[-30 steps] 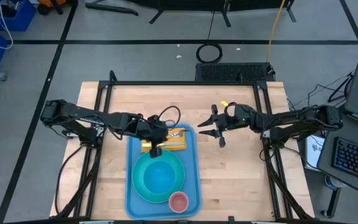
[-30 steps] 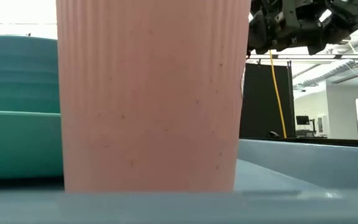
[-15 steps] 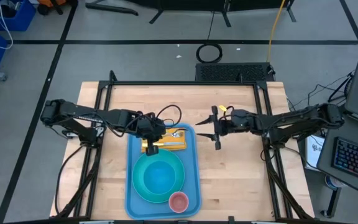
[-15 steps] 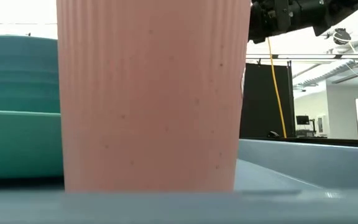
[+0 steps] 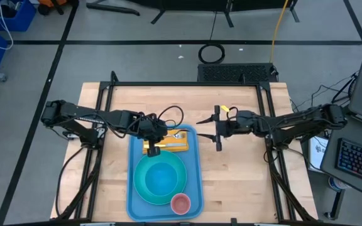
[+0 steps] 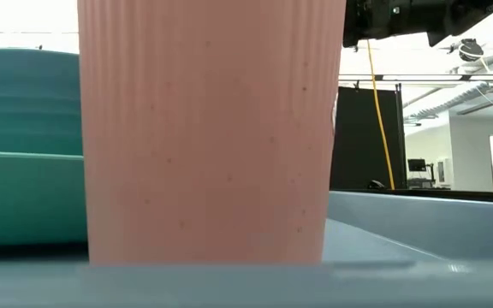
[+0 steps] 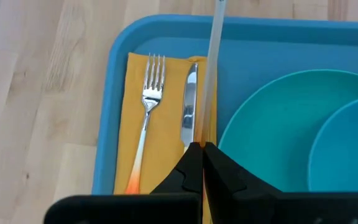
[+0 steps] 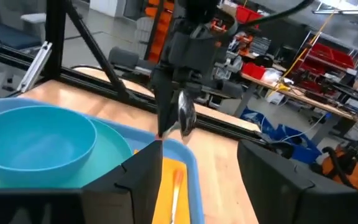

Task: Set up tray
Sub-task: Put the orange spoon in between the yellow knife and the orange fork on the yellow napkin on the blue serving tray

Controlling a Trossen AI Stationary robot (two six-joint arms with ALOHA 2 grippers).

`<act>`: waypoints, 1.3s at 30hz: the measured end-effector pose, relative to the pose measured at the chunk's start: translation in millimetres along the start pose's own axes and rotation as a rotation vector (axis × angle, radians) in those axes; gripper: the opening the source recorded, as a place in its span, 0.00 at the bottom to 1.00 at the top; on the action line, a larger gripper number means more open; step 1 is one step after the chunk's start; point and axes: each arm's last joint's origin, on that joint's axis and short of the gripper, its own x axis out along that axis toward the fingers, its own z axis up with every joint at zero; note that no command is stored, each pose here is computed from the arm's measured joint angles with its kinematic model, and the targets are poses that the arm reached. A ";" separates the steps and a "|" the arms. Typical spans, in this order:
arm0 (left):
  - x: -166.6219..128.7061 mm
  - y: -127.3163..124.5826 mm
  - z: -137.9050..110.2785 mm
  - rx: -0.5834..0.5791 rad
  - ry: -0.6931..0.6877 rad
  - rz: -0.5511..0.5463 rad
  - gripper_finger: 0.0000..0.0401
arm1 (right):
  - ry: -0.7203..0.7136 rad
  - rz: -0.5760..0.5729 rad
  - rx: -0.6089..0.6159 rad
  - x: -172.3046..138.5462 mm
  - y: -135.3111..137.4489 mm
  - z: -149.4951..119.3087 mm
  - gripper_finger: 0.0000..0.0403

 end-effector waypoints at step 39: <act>0.2 0.3 -0.6 -0.003 0.006 0.009 0.00 | -0.011 0.049 -0.003 37.4 0.3 2.5 0.31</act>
